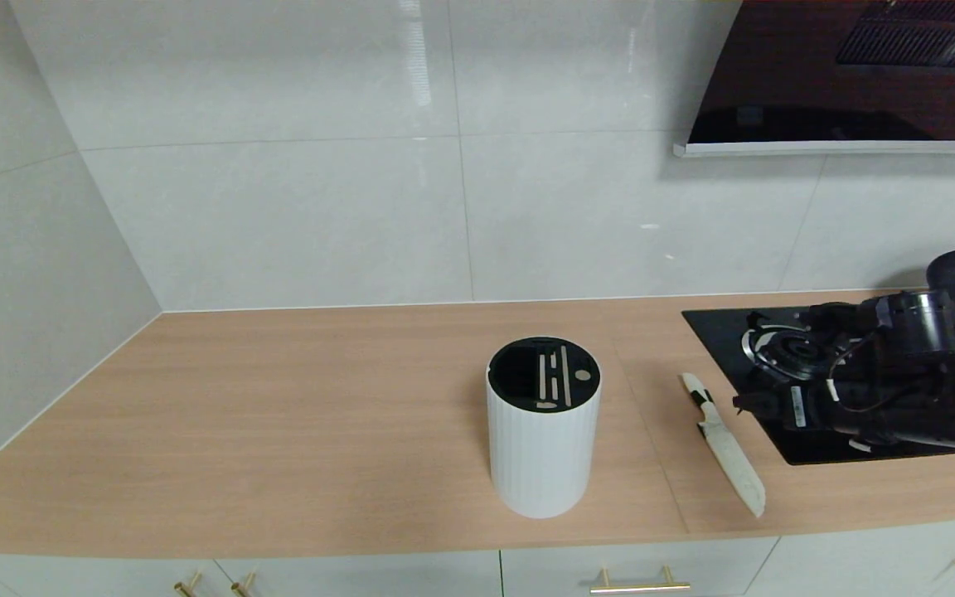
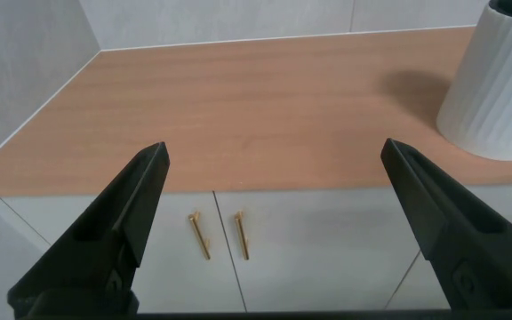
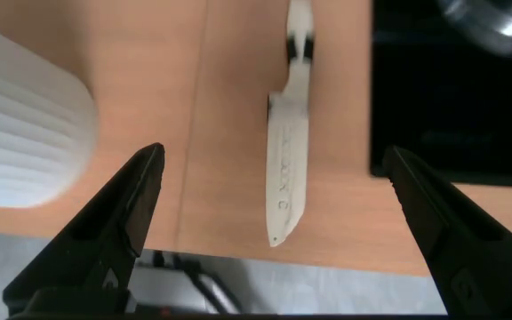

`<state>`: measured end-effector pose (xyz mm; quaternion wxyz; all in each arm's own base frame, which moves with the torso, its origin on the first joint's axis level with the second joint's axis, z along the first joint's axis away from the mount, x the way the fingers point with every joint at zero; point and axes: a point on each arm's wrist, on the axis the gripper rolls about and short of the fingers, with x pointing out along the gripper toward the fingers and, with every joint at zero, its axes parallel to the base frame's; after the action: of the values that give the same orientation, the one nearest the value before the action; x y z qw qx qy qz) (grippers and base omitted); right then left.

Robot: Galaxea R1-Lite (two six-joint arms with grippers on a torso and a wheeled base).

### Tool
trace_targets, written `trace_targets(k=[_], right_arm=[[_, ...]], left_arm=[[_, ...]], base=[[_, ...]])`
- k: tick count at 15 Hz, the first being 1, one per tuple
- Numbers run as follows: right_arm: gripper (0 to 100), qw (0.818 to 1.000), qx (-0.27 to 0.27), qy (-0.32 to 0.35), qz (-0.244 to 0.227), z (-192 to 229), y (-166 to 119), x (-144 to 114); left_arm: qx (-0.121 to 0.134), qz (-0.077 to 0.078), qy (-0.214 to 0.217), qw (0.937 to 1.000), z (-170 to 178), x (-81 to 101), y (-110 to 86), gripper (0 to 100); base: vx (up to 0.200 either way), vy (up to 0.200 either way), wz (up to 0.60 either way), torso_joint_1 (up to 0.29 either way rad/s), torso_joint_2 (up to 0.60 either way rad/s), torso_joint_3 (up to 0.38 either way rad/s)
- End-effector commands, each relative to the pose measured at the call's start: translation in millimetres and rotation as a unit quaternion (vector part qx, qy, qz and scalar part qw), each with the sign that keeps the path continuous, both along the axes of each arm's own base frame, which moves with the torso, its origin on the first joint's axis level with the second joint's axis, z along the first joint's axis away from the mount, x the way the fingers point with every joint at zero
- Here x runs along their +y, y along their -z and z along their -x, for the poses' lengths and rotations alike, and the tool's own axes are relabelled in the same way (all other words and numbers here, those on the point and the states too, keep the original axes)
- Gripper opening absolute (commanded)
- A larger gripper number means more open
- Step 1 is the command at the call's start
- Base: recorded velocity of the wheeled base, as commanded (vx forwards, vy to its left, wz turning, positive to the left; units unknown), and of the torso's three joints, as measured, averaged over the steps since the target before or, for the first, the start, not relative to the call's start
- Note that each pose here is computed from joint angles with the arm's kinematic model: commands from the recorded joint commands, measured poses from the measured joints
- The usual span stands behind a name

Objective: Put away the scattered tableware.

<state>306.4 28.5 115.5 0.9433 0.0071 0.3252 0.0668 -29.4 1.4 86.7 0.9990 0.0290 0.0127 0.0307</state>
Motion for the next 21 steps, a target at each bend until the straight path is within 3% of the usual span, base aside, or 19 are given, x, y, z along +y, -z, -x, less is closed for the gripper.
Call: trace_targets(k=[1, 5, 10, 21], right_arm=[[100, 0.998, 0.056, -0.006, 0.012, -14.0, 40.9, 9.9], [100, 0.998, 0.05, 0.011, 0.038, -34.3, 85.1, 17.5], [100, 0.998, 0.036, 0.008, 0.042, -47.6, 114.4, 18.8], [100, 0.998, -0.014, 0.034, 0.05, -73.5, 140.7, 14.8]], left_arm=[[0.0, 0.0, 0.0, 1.0, -0.1, 0.0, -0.2, 100], [0.0, 0.001, 0.0, 1.0, -0.1, 0.0, -0.2, 100], [0.0, 0.003, 0.0, 1.0, -0.1, 0.0, -0.2, 100], [0.0, 0.003, 0.0, 1.0, -0.1, 0.0, -0.2, 100]], base=[[0.0, 0.0, 0.0, 0.0, 0.0, 0.0], [0.0, 0.0, 0.0, 0.0, 0.0, 0.0], [0.0, 0.0, 0.0, 0.0, 0.0, 0.0], [0.0, 0.0, 0.0, 0.0, 0.0, 0.0]])
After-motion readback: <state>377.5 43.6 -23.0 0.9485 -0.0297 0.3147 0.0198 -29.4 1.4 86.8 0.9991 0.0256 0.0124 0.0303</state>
